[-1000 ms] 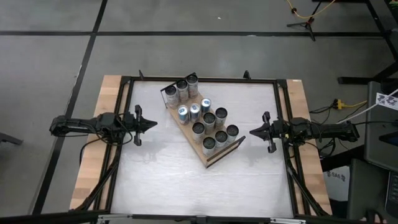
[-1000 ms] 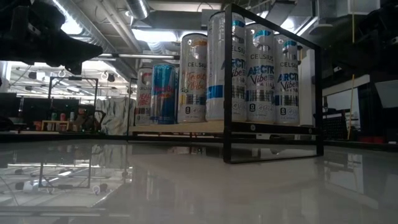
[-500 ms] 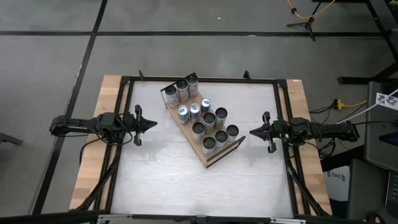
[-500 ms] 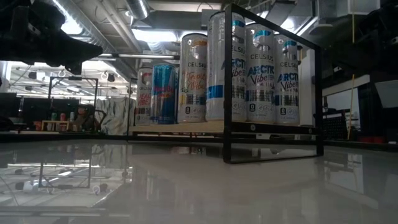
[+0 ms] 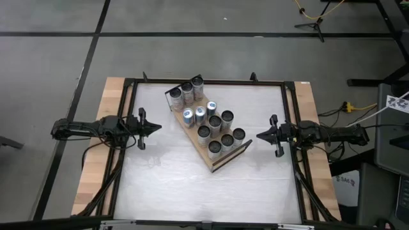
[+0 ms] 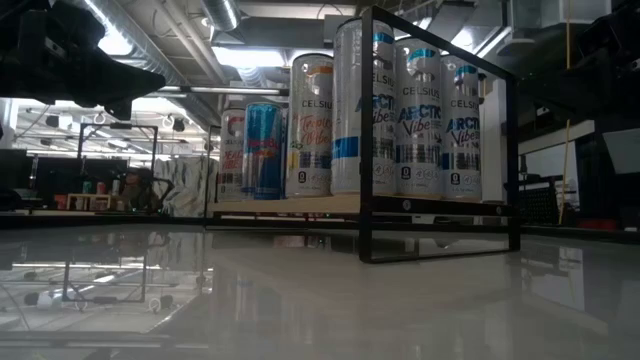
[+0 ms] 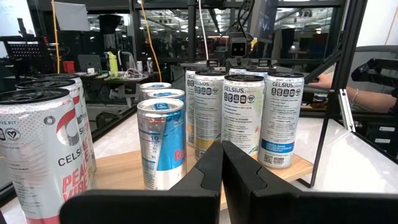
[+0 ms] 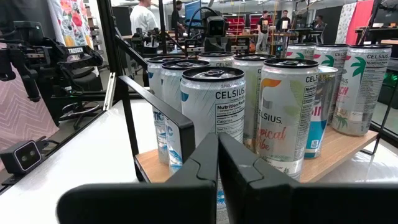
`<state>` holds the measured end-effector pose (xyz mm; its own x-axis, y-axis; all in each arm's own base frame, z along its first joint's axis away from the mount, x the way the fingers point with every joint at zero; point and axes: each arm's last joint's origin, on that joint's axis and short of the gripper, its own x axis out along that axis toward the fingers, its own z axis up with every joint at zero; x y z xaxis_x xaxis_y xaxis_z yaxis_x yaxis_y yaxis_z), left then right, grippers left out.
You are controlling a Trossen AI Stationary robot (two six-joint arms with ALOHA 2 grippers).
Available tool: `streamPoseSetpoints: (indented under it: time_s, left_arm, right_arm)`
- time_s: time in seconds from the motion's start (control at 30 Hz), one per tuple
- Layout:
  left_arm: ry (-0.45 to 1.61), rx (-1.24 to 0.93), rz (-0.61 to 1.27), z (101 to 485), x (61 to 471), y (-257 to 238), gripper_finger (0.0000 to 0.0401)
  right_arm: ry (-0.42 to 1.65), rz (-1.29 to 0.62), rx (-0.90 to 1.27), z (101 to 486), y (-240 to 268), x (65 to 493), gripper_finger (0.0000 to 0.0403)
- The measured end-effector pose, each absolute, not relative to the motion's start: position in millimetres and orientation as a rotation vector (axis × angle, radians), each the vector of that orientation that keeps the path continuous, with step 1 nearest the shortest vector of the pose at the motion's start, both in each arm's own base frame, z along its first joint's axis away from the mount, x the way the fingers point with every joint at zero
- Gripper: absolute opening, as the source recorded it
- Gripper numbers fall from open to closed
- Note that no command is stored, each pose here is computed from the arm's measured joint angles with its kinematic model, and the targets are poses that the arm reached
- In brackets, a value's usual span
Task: Place canned beverage on shelf
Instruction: Return to Home Position
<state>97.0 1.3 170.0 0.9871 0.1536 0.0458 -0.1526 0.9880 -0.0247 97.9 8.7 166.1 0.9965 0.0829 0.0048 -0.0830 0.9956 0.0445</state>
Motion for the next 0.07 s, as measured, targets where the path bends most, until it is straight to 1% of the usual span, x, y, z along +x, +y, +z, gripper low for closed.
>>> streamPoseSetpoints:
  time_s: [0.07]
  left_arm:
    - [-0.048, -0.021, 0.154, 170.0, 97.0, 1.3, 0.0001]
  right_arm:
    - [-0.003, 0.083, 0.044, 166.1, 8.7, 97.9, 0.0009]
